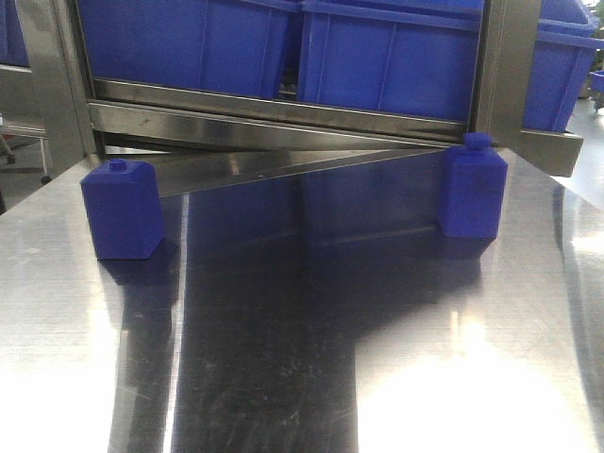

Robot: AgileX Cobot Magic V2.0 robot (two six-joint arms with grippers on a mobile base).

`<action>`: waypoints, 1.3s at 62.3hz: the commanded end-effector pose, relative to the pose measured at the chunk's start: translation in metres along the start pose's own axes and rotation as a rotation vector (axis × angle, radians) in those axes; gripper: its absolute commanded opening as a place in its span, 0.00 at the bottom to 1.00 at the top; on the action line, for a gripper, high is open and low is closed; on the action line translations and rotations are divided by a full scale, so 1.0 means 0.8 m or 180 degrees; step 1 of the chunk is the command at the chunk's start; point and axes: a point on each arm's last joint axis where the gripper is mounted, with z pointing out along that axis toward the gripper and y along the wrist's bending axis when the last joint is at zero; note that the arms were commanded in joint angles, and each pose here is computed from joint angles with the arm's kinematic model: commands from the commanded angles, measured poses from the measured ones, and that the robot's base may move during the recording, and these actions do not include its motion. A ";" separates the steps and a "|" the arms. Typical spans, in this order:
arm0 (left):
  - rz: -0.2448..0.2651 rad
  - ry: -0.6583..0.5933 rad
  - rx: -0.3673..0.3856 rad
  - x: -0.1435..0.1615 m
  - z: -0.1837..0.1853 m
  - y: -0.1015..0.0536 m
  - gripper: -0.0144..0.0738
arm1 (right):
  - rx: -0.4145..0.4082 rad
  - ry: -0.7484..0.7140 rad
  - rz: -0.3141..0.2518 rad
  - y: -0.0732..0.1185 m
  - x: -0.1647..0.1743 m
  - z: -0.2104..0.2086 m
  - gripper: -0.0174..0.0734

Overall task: Pick and sort blue part to right shelf
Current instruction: 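Lower the left gripper toward the blue block nearest the left arm, then close the left gripper on the blue block and lift it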

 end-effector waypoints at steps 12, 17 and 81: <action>-0.0443 0.0767 0.0146 -0.052 0.055 -0.016 0.79 | -0.0003 -0.0450 -0.0012 0.000 -0.022 -0.004 0.23; -0.0423 0.1103 0.0277 -0.056 0.077 -0.023 0.83 | -0.0003 -0.0450 -0.0012 0.000 -0.022 -0.004 0.23; 0.0179 0.3354 0.0646 -0.009 0.327 -0.164 0.85 | -0.0003 -0.0450 -0.0012 0.000 -0.022 -0.004 0.23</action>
